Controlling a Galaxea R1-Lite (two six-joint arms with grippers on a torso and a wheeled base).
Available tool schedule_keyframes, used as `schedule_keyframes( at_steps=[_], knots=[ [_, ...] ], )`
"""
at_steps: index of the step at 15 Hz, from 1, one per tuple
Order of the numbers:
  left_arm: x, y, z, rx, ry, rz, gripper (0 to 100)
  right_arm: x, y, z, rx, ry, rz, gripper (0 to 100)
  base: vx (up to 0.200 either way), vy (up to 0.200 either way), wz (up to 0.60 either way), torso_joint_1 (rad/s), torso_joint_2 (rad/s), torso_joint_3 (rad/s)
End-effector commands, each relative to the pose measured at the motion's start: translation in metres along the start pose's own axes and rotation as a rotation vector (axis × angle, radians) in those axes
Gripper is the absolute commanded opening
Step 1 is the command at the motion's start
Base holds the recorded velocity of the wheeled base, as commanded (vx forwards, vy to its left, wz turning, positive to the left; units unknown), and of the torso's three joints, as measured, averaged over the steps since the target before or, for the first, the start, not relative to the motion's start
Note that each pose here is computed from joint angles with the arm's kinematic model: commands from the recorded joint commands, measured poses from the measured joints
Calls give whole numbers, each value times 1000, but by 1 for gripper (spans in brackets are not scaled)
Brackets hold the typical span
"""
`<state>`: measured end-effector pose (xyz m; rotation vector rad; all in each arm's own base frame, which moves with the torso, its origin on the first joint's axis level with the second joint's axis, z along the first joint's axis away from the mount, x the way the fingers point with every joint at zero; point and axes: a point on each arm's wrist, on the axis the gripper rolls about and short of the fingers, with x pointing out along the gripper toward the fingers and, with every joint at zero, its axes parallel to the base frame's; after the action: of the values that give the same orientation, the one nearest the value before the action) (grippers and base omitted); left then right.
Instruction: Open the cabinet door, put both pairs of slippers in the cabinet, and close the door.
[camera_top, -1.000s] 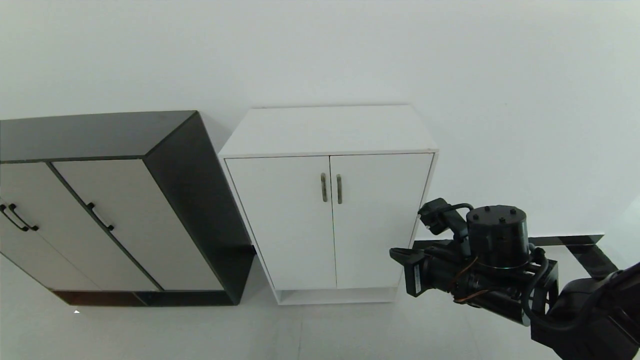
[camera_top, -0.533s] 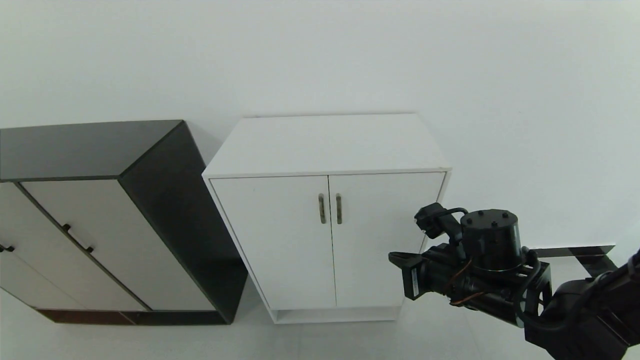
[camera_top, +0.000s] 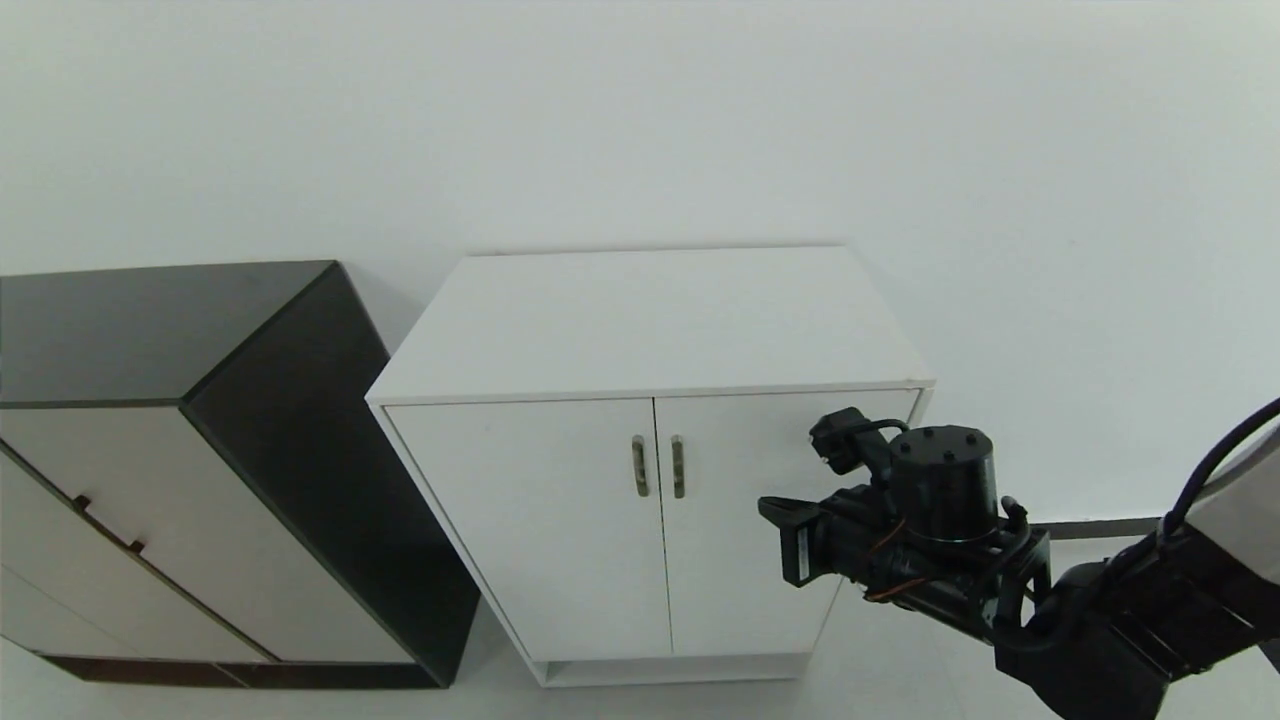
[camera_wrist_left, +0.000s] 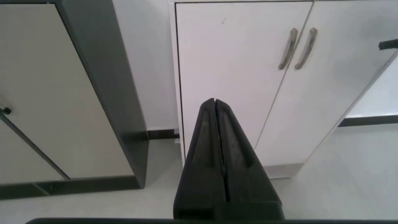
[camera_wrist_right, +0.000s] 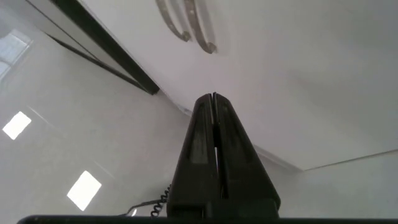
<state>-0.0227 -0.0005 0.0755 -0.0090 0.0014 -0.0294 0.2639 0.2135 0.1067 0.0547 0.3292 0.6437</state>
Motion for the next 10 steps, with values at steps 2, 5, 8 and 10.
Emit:
schedule_keyframes(
  at_steps=[2,5,8,10],
  knots=[
    [0,0,0,-2,0,0,0,10,-5,-2,18,1,-15,0,0,0,0,0,0,0],
    [0,0,0,-2,0,0,0,25,-23,-4,51,-1,-61,0,0,0,0,0,0,0],
    [0,0,0,-2,0,0,0,33,-39,-5,64,-3,-99,0,0,0,0,0,0,0],
    [0,0,0,-2,0,0,0,36,-45,-4,68,-8,-115,0,0,0,0,0,0,0]
  ],
)
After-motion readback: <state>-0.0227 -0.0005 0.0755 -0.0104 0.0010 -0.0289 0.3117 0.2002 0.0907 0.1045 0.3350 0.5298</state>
